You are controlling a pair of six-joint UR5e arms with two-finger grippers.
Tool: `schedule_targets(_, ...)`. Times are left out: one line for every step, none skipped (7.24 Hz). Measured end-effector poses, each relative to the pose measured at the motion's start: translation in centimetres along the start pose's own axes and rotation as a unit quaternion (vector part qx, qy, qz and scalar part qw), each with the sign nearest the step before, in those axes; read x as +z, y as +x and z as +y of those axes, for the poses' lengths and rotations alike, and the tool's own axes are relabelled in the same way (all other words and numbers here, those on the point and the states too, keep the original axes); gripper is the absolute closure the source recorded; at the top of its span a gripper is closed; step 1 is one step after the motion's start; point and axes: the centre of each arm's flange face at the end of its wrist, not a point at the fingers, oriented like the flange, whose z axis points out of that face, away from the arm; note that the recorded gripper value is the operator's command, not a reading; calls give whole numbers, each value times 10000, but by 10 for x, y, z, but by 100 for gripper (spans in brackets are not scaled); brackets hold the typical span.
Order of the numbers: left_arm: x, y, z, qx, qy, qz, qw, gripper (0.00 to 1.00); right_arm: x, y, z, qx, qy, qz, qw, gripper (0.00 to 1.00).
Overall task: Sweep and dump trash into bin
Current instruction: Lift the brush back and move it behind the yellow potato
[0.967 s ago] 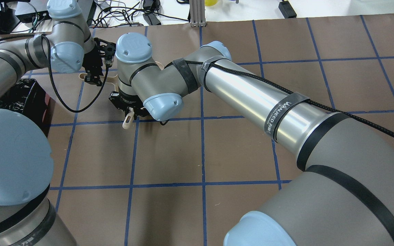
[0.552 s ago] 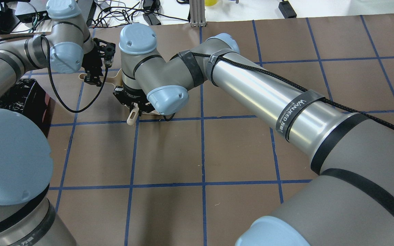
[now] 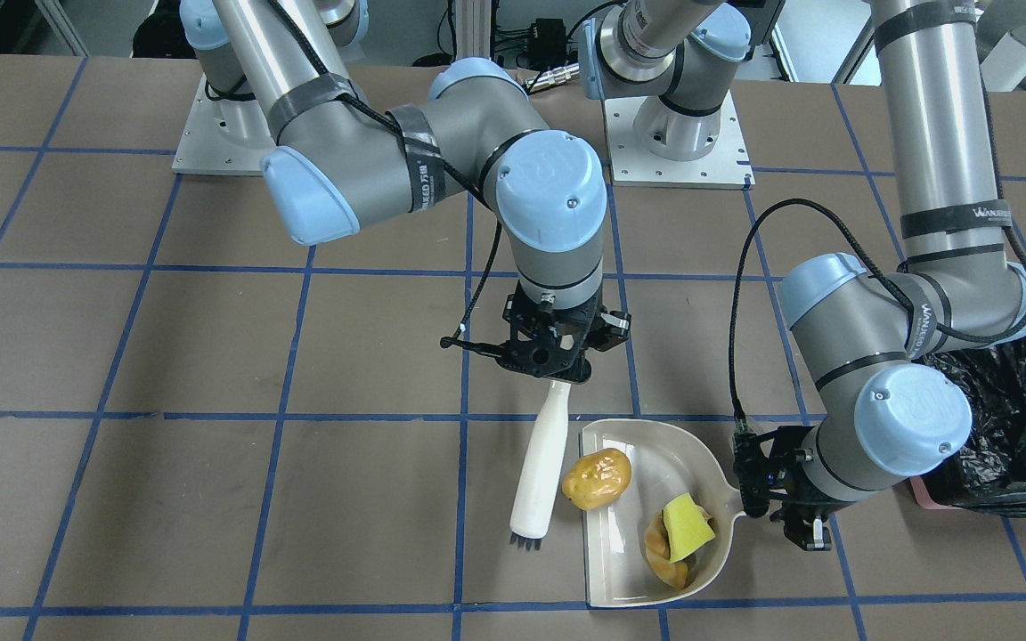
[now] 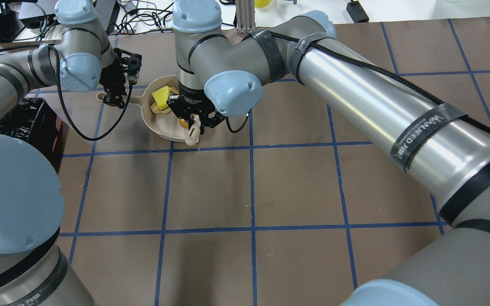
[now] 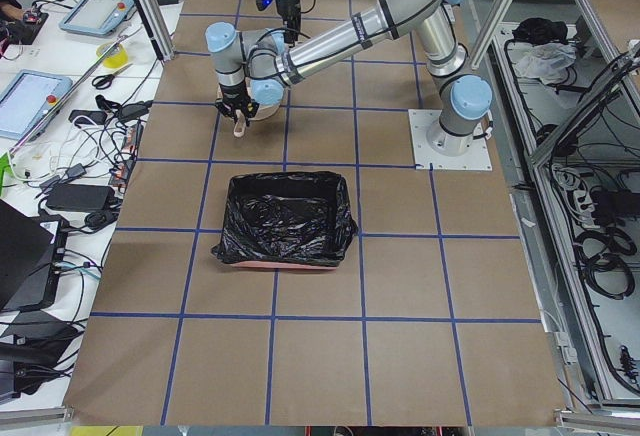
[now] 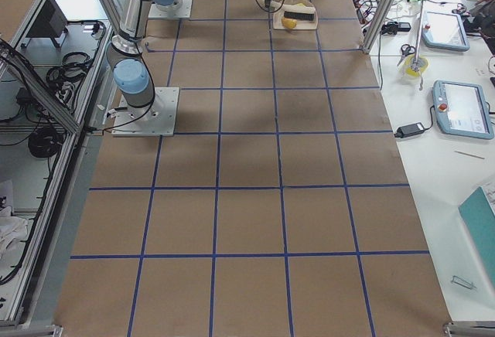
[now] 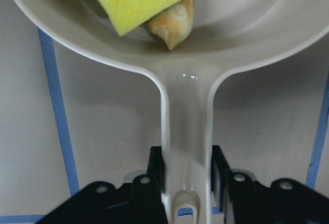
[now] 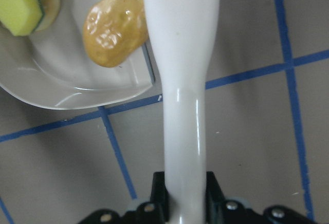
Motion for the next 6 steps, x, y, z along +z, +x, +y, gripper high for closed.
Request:
schedule_targets(1,0,0,-3,4,5,10000,100,-19,28,-7,-142,-28,217,9997,100)
schedule_targets(1,0,1,-5,8,9,10000,100,-31,58,-13,-322,-39,454,9984,100)
schedule_targets(1,1,1,-7,10,10,10000,100,-32,81,-14,-475,-55,623,9969,100)
schedule_targets(1,1,1,-10,9,13,10000,100,-28,93,-12,-567,-59,679,9961,100)
schedule_targets(2,1,0,-8,10,16,10000,100,-20,94,-13,-626,-6,666,9958,100)
schedule_targets(2,1,0,-6,13,17,10000,100,-8,87,-14,-697,76,624,9956,100)
